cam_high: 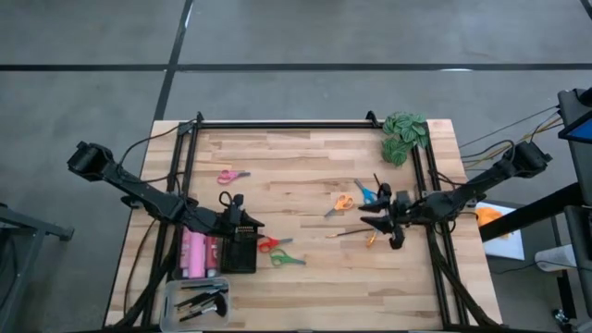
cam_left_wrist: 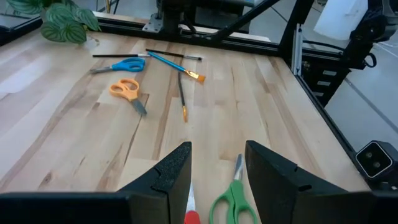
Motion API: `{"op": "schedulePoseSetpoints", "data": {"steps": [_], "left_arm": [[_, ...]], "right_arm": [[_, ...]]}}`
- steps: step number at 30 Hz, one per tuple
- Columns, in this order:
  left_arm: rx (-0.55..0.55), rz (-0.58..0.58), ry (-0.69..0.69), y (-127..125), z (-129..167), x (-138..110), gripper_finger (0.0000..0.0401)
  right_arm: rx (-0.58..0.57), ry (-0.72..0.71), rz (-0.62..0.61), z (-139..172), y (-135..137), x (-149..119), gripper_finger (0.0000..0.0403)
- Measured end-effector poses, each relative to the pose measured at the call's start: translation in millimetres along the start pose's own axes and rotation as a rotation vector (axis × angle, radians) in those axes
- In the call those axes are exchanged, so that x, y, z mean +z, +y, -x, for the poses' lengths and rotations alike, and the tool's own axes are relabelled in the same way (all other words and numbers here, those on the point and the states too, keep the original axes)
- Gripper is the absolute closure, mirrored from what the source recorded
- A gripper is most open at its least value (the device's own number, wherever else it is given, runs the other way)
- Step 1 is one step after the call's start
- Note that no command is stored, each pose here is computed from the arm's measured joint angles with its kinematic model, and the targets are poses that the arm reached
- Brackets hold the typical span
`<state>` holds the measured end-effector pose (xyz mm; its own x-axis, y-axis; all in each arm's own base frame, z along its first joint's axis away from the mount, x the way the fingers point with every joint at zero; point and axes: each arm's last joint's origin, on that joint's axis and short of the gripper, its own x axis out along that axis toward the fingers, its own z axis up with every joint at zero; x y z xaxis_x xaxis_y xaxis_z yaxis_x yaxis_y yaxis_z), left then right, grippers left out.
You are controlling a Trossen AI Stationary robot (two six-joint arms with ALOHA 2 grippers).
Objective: Pick & Place Paint Supplies
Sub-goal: Put the gold paint brush into the transparent bin
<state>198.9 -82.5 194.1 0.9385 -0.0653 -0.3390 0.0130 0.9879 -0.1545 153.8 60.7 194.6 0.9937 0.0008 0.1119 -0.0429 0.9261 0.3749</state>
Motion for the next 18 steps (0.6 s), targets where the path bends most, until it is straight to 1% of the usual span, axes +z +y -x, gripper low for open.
{"op": "schedulePoseSetpoints", "data": {"steps": [2,5,7,9,12,14,18], "left_arm": [[0.000,0.000,0.000,0.0,0.0,0.0,0.0249],[0.000,0.000,0.000,0.0,0.0,0.0,0.0249],[0.000,0.000,0.000,0.0,0.0,0.0,0.0249],[0.000,0.000,0.000,-0.1,0.0,0.0,0.0249],[0.000,0.000,0.000,-0.1,0.0,0.0,0.0249],[0.000,0.001,0.000,-0.1,0.0,0.0,0.0249],[0.000,0.003,0.000,-0.1,0.0,0.0,0.0249]], "right_arm": [[-0.038,0.112,0.064,-6.5,2.0,-3.8,0.0243],[-0.115,0.325,0.151,-16.8,6.2,-6.7,0.0243],[-0.176,0.467,0.185,-23.0,9.7,-5.8,0.0243],[-0.242,0.582,0.183,-29.3,13.5,-3.9,0.0243],[-0.324,0.668,0.127,-41.2,20.2,-2.3,0.0243],[-0.327,0.701,0.136,-51.4,25.6,-2.9,0.0243],[-0.229,0.809,0.214,-68.6,34.2,-11.8,0.0243]]}}
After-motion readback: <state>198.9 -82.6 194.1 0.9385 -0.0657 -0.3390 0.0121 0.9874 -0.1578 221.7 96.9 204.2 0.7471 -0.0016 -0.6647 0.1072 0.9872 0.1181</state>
